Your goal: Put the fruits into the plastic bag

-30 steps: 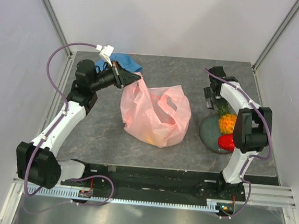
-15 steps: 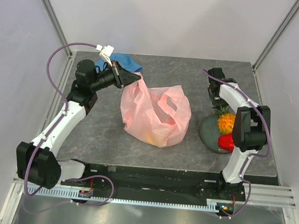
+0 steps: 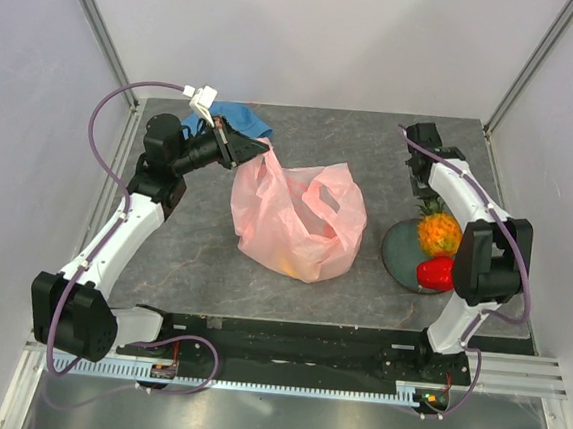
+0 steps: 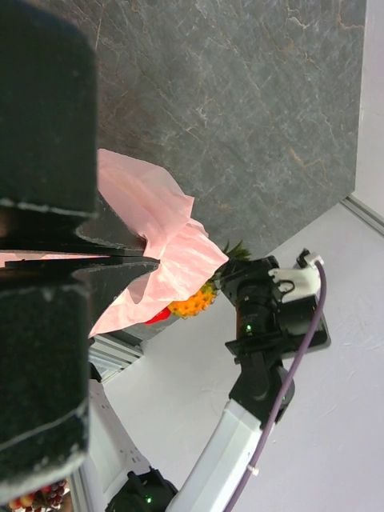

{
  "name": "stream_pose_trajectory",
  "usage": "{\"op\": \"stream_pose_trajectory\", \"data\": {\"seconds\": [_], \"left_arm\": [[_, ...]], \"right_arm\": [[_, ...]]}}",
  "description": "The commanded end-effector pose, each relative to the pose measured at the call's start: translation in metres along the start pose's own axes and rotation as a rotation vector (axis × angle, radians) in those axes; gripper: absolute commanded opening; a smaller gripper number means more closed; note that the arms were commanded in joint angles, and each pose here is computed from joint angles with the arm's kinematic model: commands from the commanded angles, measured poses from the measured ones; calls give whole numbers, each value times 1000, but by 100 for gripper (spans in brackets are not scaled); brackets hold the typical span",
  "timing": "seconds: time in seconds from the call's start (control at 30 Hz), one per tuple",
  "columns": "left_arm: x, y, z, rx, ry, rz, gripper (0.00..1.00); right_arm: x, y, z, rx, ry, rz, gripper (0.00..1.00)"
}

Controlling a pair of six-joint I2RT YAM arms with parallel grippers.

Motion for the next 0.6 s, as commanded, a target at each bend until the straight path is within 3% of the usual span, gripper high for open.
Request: {"op": "stream_pose_trajectory", "data": {"seconds": [0.0,0.2,0.33,0.43,0.47,0.53,0.57], "left_arm": [[0,-14,-6,63,25,-36,2],[0,-12,-6,55,34,-38,1],[0,-13,-7,52,38,-41,2],[1,-13,-7,45,41,-44,2],[1,-14,-7,45,44,-46,2],[1,-13,-7,36,45,-45,2],[1,-13,-7,33,49,-45,2]], "right_arm": [[-44,-25,-29,65,59,-124,0],[-102,-59,-54,207,36,-280,0],[-169,-86,-73,365,-101,-502,0],[-214,-94,-74,500,-308,-673,0],[-239,-97,-80,553,-381,-788,0],[-250,-93,-61,629,-590,-819,0],[-274,-95,-64,669,-673,-936,0]]}}
Point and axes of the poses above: each gripper's point midway between its finger pads, its own x axis out along the fingers, its own z axis along the line the jaws close on, y = z × x, the point moved 8 cm from there along -x, back along the fingers, and after that the axes turned 5 degrees about x, right-handed, at the moved point
